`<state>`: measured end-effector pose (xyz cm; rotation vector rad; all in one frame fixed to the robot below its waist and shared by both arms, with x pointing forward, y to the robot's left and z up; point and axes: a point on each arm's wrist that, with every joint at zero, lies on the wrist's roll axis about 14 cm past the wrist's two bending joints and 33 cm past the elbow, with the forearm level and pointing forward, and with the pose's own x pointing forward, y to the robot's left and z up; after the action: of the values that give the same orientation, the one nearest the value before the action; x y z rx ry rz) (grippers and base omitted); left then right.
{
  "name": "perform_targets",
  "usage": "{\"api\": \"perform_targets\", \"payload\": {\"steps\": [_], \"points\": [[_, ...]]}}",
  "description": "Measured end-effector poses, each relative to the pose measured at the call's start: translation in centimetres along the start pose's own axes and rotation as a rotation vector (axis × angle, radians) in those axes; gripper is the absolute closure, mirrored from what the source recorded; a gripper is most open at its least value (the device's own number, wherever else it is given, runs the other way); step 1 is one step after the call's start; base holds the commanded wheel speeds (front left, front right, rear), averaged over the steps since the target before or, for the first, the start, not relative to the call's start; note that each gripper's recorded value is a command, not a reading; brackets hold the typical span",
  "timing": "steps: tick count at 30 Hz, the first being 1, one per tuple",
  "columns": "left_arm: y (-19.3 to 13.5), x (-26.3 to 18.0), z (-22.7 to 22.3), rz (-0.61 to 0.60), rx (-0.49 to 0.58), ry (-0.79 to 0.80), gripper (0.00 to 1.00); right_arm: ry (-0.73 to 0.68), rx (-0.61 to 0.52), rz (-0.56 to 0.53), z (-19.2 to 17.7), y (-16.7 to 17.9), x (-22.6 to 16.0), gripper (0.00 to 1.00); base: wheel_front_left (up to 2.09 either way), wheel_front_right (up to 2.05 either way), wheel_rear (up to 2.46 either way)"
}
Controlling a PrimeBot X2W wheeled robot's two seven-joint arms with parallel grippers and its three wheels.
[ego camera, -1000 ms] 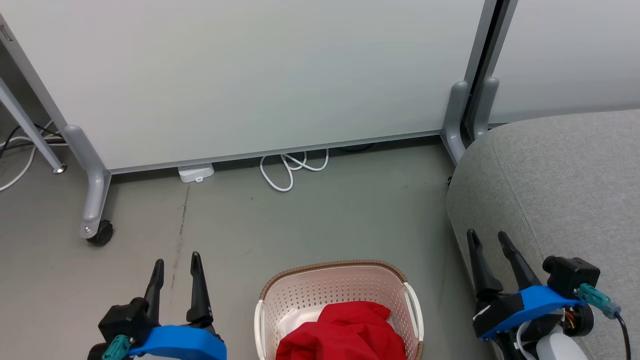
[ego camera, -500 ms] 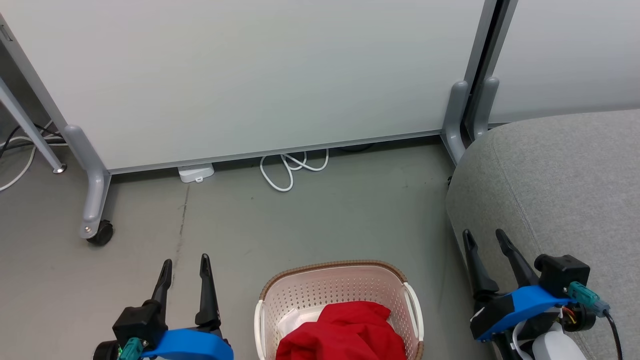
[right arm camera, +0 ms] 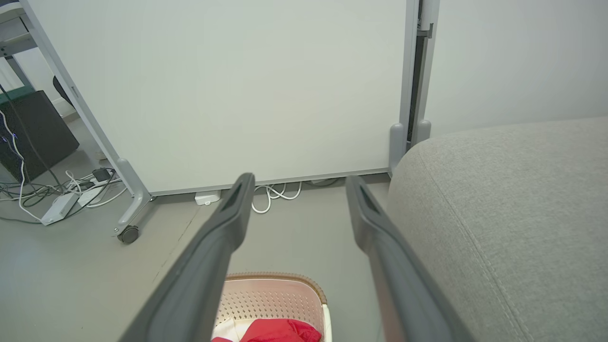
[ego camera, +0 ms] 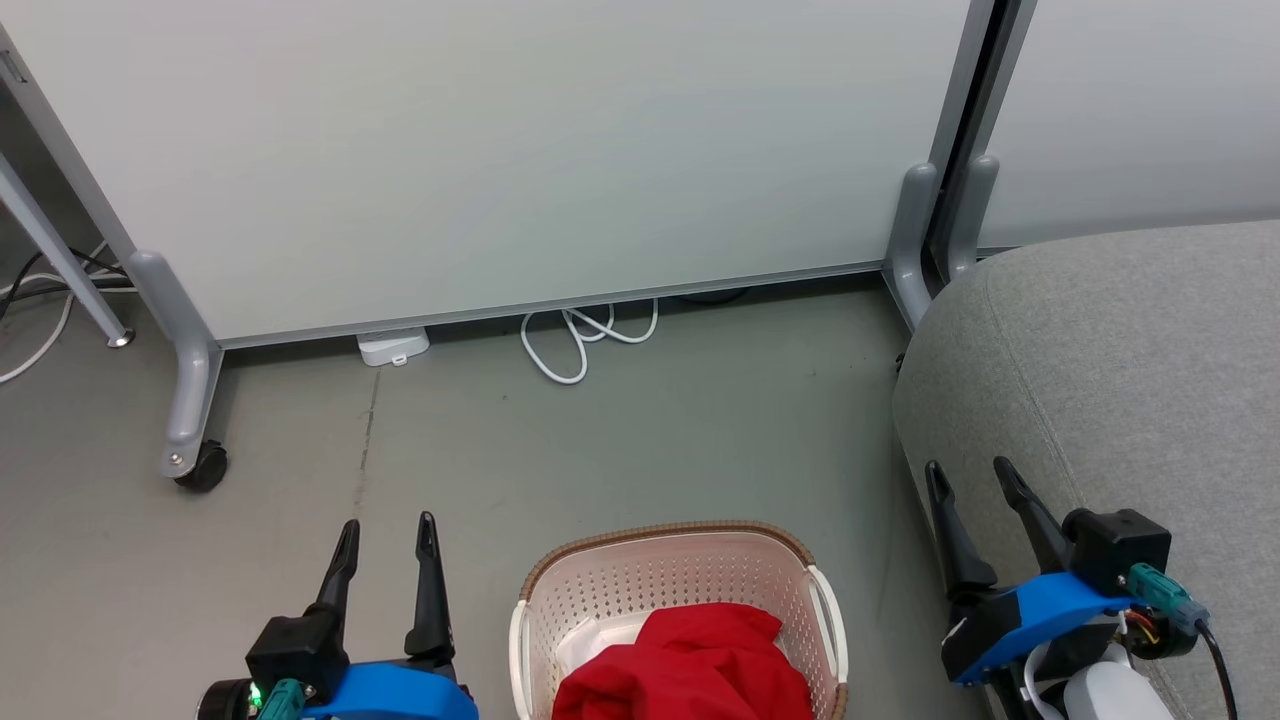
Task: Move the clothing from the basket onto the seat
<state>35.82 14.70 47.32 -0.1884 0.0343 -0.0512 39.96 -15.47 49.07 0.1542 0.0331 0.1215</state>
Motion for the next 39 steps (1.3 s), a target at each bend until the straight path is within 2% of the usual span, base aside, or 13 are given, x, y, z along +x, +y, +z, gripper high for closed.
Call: {"api": "perform_targets", "payload": {"steps": [14,21,32,33,34,39], "points": [[-0.1,0.1,-0.2,-0.001,-0.002,0.006,0.0,0.004,0.0,-0.001,-0.1,-0.1,0.0,0.0,0.0,0.0,0.0],[-0.5,0.9,-2.1,-0.012,-0.01,0.066,0.0,0.004,0.001,0.009,-0.2,0.1,1.3,0.0,0.0,0.0,0.0],[-1.5,3.6,-8.0,-0.059,-0.028,0.244,0.0,0.004,-0.012,0.014,-0.8,-0.5,4.9,0.0,0.0,0.0,0.0],[-2.0,3.9,-9.9,-0.079,-0.048,0.31,0.0,0.007,-0.013,0.013,-1.1,-0.7,5.7,0.0,0.0,0.0,0.0],[-2.0,3.9,-9.9,-0.079,-0.048,0.31,0.0,0.007,-0.013,0.013,-1.1,-0.7,5.7,0.0,0.0,0.0,0.0],[-3.6,4.0,-15.2,-0.136,-0.105,0.507,0.0,0.04,-0.009,0.001,-3.1,-1.6,6.9,0.0,0.0,0.0,0.0]]}}
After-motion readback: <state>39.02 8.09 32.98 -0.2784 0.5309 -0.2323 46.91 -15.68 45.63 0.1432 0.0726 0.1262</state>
